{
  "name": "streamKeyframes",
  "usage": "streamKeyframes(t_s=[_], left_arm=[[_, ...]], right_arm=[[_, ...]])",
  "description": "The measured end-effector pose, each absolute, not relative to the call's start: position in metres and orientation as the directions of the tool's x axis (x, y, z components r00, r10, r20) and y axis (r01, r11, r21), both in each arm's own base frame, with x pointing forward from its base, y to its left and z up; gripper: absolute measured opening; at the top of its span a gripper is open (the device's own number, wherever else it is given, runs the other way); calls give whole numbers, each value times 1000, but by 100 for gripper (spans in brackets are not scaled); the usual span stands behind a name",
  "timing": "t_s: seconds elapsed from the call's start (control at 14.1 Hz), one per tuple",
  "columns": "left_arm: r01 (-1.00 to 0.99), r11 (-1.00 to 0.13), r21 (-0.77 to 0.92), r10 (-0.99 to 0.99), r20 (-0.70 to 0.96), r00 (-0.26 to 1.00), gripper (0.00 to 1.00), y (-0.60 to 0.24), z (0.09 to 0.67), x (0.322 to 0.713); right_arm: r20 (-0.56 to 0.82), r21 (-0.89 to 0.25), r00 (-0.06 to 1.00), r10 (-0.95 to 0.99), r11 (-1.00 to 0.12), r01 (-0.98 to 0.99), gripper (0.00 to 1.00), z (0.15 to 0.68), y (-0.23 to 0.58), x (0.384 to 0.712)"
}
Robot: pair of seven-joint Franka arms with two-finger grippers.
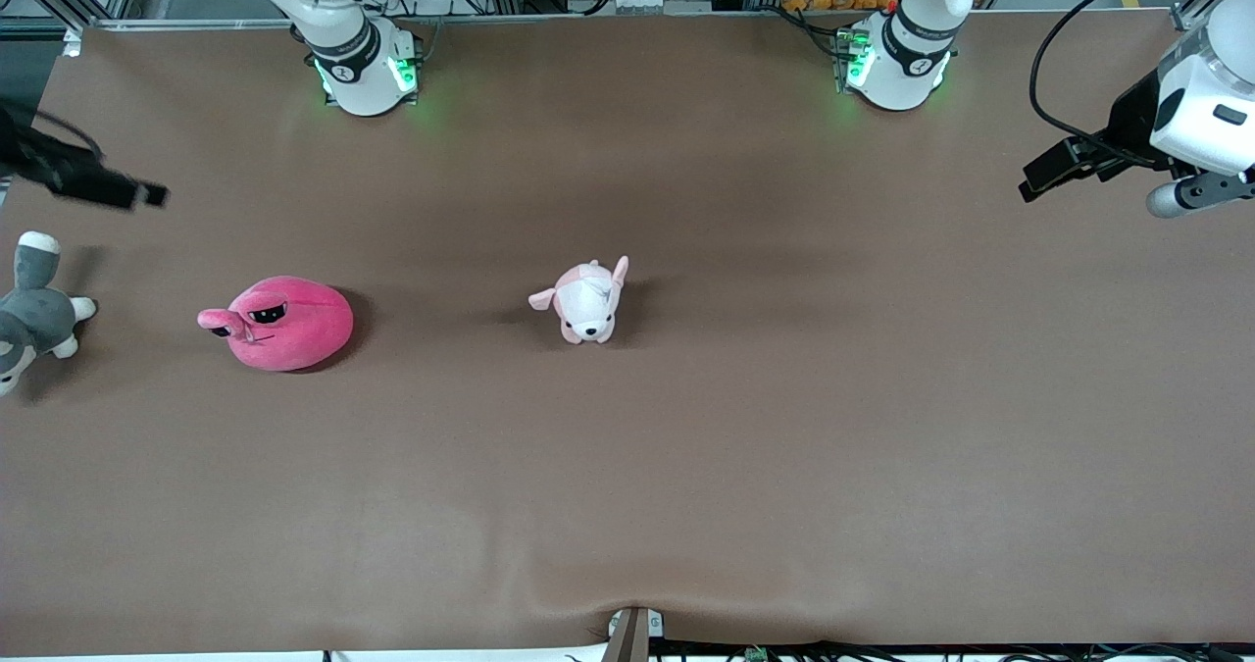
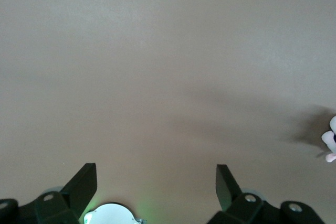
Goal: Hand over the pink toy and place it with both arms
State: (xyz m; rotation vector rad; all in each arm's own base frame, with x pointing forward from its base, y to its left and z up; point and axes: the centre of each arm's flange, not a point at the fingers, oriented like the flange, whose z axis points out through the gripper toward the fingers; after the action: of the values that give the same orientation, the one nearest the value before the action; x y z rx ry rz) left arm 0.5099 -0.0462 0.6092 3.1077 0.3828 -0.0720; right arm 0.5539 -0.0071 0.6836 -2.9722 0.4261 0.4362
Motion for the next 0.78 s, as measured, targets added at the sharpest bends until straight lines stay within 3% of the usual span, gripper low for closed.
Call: streamKeyframes(t_s=[0.28, 0.57, 0.78], left_arm=[[142, -990, 19, 141, -62, 988, 100, -36, 610, 509], [8, -1000, 26, 7, -47, 999, 100, -30, 619, 511], [-44, -999, -5, -43, -91, 995, 100, -33, 628, 525]], right_arm=[[-242, -9, 970, -7, -1000, -9, 100, 685, 37, 539], [-177, -25, 981, 79, -997, 75, 100, 672, 18, 527], [-98, -20, 991, 89, -996, 87, 100, 703, 20, 513]])
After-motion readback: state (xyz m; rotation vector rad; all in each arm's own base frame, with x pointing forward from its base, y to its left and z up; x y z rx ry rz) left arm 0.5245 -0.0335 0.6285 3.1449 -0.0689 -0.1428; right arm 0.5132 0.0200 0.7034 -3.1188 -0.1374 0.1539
